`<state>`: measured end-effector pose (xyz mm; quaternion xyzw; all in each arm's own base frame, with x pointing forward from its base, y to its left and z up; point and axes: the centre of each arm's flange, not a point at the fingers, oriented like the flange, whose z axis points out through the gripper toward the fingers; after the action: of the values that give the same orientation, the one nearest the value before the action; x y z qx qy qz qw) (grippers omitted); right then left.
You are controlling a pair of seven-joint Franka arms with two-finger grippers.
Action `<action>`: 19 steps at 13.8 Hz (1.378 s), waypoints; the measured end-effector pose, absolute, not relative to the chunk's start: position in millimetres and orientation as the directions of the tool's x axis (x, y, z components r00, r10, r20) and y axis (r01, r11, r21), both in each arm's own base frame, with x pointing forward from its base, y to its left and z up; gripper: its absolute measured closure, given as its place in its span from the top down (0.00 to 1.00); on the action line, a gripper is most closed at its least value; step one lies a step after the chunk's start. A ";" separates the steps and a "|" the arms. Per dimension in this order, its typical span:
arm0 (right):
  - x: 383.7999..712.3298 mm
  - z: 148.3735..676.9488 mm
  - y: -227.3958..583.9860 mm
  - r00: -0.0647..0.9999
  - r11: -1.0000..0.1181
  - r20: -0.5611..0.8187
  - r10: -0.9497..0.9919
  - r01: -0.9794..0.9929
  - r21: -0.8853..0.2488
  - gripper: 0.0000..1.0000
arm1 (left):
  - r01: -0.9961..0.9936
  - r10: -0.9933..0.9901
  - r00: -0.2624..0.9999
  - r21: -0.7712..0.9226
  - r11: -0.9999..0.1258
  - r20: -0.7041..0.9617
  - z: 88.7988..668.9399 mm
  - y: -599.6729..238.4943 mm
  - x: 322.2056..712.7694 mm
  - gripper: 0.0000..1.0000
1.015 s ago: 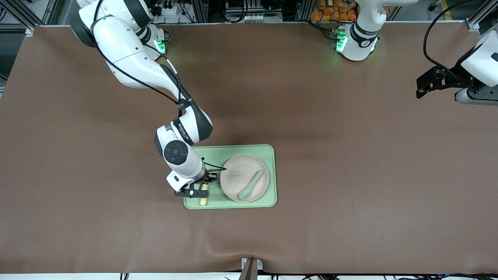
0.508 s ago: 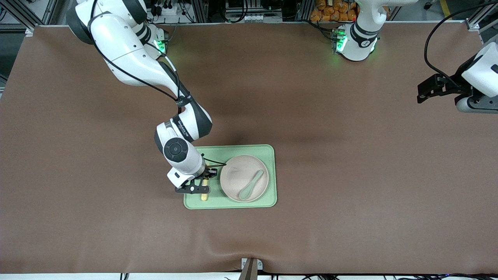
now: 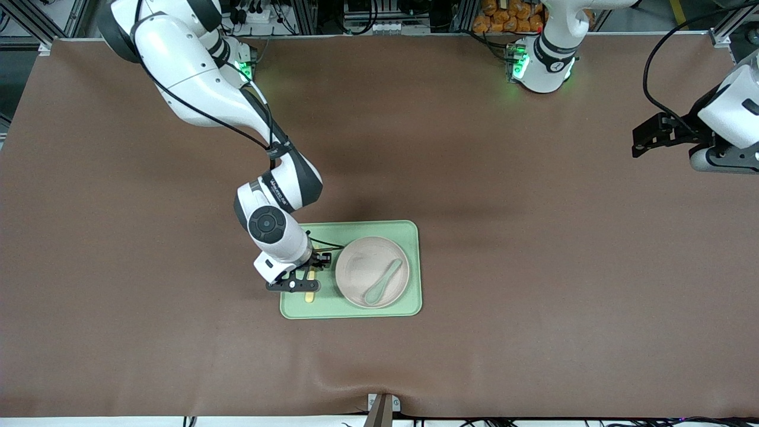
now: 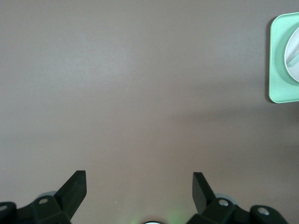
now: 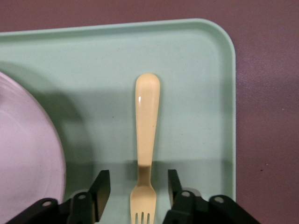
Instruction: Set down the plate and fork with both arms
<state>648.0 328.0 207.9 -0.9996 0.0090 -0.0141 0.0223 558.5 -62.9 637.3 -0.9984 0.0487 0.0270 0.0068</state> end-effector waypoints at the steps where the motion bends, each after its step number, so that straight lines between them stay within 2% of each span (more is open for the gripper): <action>1: 649.4 212.5 328.4 0.999 -0.999 0.035 -0.019 -0.017 -0.048 0.76 | -0.096 -0.096 0.994 -0.001 -0.995 -0.057 636.2 -62.9 559.0 1.00; 3: 652.9 225.1 326.5 0.998 -0.998 0.050 -0.023 -0.021 -0.053 0.96 | -0.094 -0.094 0.993 0.005 -0.996 -0.068 630.1 -62.5 562.3 1.00; 4: 655.7 232.9 322.9 0.998 -0.998 0.057 -0.029 -0.026 -0.053 1.00 | -0.093 -0.093 0.993 0.005 -0.996 -0.073 627.1 -61.9 564.0 1.00; 12: 680.9 317.7 244.7 0.997 -0.998 0.047 -0.055 -0.054 -0.025 1.00 | -0.092 -0.092 0.993 0.006 -0.996 -0.077 624.1 -61.8 566.0 1.00; 19: 683.0 396.1 163.1 0.997 -0.997 0.007 -0.083 -0.083 -0.003 1.00 | -0.091 -0.092 0.993 0.006 -0.996 -0.077 624.3 -61.6 566.0 1.00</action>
<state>683.0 163.1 396.1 -0.9991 0.0413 -0.0034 0.0012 566.0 -61.6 624.3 -0.9982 0.0458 0.0385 -0.0011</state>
